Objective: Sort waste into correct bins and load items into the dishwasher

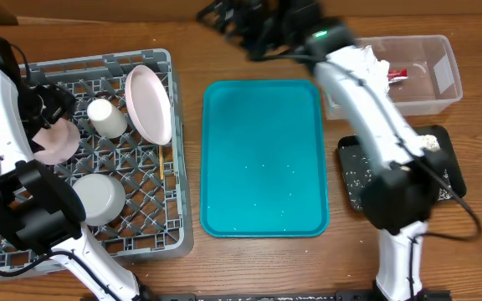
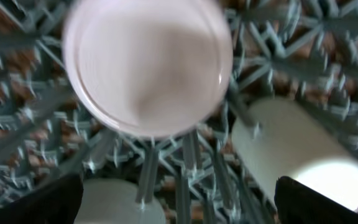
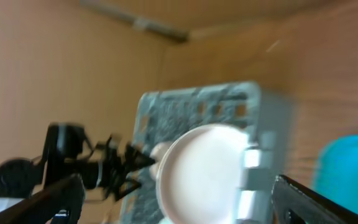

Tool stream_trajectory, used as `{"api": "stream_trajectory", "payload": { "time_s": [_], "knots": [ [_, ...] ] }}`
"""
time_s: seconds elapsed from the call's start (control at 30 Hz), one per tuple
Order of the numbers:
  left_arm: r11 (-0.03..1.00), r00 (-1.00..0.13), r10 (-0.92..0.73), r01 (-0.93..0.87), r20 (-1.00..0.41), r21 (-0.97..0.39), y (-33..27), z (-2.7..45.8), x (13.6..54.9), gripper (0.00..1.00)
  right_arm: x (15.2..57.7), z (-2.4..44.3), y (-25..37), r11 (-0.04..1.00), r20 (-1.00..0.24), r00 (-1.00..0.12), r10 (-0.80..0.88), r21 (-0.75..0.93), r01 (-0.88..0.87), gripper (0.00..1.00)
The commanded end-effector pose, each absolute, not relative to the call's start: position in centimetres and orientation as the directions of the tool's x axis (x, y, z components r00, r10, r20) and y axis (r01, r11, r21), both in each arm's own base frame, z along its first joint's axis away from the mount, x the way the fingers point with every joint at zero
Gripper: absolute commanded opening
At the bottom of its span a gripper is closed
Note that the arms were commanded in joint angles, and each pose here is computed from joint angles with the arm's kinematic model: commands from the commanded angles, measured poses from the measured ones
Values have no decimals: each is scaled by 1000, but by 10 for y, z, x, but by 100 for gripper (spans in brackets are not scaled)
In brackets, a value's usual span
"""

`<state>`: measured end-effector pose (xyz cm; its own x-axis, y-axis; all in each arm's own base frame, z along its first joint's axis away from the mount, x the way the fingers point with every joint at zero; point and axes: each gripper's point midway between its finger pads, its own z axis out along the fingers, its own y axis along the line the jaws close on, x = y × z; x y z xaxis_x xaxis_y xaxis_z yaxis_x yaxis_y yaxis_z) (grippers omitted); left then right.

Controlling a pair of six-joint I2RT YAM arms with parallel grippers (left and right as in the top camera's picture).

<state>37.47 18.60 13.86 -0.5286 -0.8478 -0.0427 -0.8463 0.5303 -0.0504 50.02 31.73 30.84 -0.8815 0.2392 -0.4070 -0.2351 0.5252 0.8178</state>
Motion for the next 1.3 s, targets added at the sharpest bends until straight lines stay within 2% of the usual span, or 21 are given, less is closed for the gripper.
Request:
{"api": "stream_trajectory", "payload": {
  "time_s": [0.0, 0.1, 0.27, 0.47, 0.67, 0.9, 1.0, 1.27],
  "knots": [
    [596, -611, -791, -779, 28, -194, 163, 140, 386, 100, 500, 373, 259, 667, -616, -724, 310, 684, -296, 100],
    [632, -662, -749, -727, 31, -269, 152, 148, 391, 100, 501, 373, 206, 783, -642, -671, 370, 604, -147, 100],
    [643, -665, -746, -708, -28, -293, 150, 173, 389, 100, 487, 361, 142, 851, -616, -665, 422, 523, 57, 100],
    [688, -690, -714, -656, -123, -311, 146, 210, 379, 100, 475, 336, 98, 864, -553, -696, 459, 460, 204, 100],
    [703, -671, -708, -638, -220, -313, 144, 247, 366, 100, 442, 316, 37, 860, -508, -694, 510, 302, 411, 100],
    [697, -642, -716, -634, -274, -335, 139, 272, 357, 95, 401, 337, 3, 840, -532, -659, 533, 233, 491, 100],
    [695, -639, -718, -636, -275, -335, 139, 273, 357, 100, 379, 347, -7, 834, -546, -649, 530, 196, 515, 100],
    [695, -638, -718, -640, -278, -327, 141, 272, 356, 100, 322, 364, -15, 822, -535, -650, 540, 168, 545, 100]
  ]
}}
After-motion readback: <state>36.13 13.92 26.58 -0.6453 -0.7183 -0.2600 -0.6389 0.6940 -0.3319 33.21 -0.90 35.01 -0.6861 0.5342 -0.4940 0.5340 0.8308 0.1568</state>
